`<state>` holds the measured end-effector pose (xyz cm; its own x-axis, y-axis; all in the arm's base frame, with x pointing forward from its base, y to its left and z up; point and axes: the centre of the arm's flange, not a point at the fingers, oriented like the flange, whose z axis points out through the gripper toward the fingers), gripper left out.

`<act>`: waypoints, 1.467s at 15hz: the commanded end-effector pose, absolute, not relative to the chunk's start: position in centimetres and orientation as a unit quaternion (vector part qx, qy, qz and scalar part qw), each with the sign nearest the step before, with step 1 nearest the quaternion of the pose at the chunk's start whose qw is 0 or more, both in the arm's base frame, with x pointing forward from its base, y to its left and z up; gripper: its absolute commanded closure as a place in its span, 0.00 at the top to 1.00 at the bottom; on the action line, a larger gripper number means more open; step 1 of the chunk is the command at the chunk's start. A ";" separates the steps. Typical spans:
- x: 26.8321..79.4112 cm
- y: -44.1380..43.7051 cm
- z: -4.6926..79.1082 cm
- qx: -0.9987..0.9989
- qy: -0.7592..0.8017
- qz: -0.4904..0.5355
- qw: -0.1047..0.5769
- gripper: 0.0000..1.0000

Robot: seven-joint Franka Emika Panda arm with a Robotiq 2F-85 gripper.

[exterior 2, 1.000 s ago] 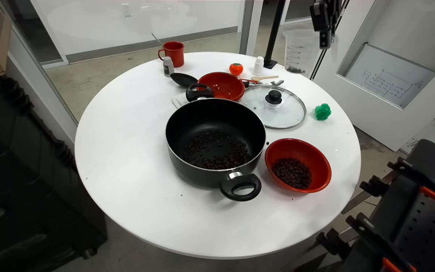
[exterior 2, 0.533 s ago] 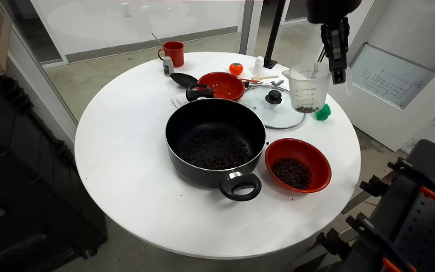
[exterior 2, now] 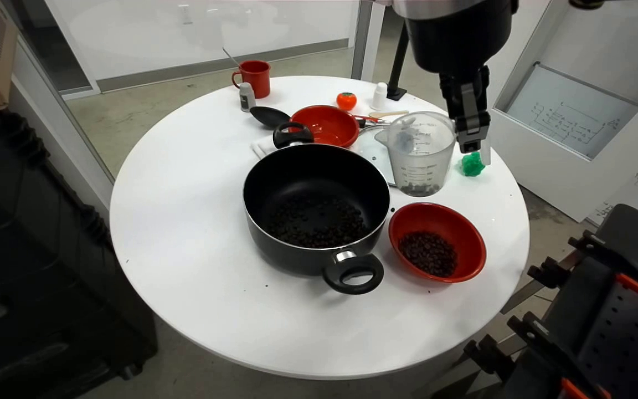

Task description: Pour some contents from the jug into the pot.

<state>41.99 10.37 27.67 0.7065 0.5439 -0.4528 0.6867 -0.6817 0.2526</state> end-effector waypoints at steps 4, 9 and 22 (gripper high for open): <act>41.9 9.7 26.2 0.902 0.326 -0.171 0.225 0.07; 43.2 9.4 22.6 0.901 0.295 -0.130 0.291 0.07; 45.0 12.5 19.0 0.870 0.250 0.009 0.424 0.07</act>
